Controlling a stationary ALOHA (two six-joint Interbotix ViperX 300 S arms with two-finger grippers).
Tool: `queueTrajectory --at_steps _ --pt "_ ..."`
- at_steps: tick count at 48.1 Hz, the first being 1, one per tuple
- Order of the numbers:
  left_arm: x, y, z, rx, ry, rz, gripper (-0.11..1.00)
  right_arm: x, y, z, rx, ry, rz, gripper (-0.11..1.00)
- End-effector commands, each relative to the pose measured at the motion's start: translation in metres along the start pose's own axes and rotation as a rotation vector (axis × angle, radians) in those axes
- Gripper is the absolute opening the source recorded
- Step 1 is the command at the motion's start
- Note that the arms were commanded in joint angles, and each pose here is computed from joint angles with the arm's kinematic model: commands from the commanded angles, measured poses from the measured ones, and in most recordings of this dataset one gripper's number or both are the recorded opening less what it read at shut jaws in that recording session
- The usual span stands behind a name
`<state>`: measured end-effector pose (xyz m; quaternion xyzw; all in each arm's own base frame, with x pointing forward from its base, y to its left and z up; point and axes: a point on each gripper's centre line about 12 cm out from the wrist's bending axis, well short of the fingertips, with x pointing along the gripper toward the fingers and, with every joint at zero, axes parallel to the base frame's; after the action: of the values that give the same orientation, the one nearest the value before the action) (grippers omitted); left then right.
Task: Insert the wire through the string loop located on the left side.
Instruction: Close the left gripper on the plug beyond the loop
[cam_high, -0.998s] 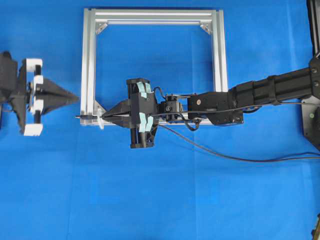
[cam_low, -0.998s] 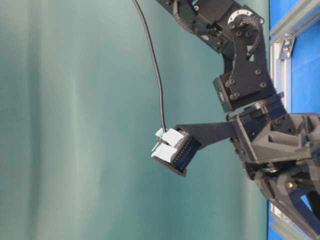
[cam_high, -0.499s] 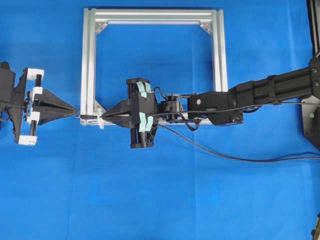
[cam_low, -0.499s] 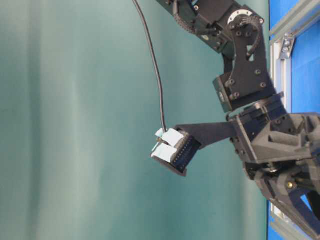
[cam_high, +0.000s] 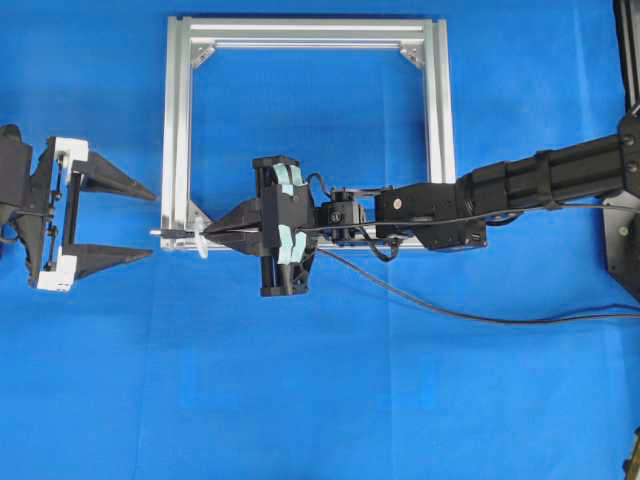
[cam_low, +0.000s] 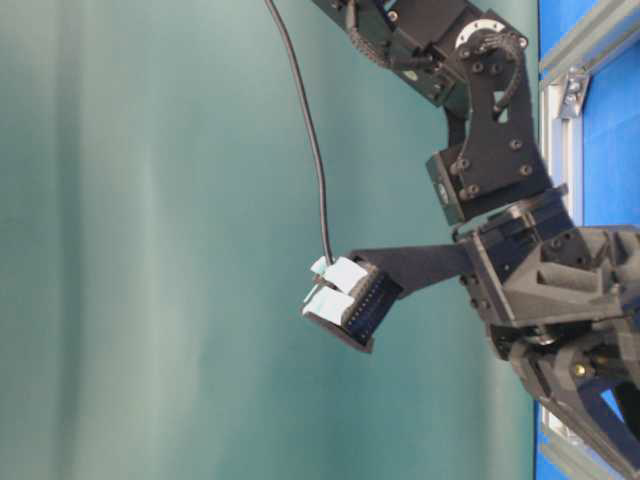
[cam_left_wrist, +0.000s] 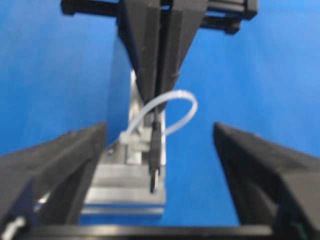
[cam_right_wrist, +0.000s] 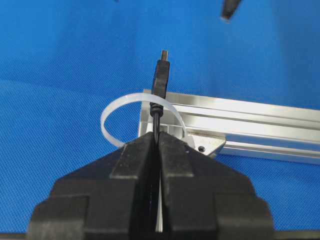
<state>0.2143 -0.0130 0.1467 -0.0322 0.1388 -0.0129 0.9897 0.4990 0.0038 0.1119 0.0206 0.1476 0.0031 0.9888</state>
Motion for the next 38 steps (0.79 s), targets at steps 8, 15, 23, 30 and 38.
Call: queueTrajectory --at_steps 8,15,23,30,38 --pt "0.003 -0.001 0.002 0.002 0.002 -0.004 0.88 -0.002 -0.002 0.014 0.004 -0.034 -0.004 0.0" --pt "0.009 -0.001 -0.004 0.0 0.052 -0.001 0.88 -0.002 -0.002 0.014 0.004 -0.034 -0.004 0.0" --pt "0.024 -0.001 -0.013 0.004 0.113 0.004 0.88 -0.002 -0.002 0.014 0.004 -0.034 -0.004 0.0" --pt "0.033 -0.001 -0.021 0.007 0.155 0.007 0.87 -0.002 -0.002 0.014 0.004 -0.034 -0.004 0.0" --pt "0.034 -0.001 -0.02 0.006 0.148 0.008 0.87 -0.002 -0.003 0.014 0.004 -0.034 -0.005 0.0"
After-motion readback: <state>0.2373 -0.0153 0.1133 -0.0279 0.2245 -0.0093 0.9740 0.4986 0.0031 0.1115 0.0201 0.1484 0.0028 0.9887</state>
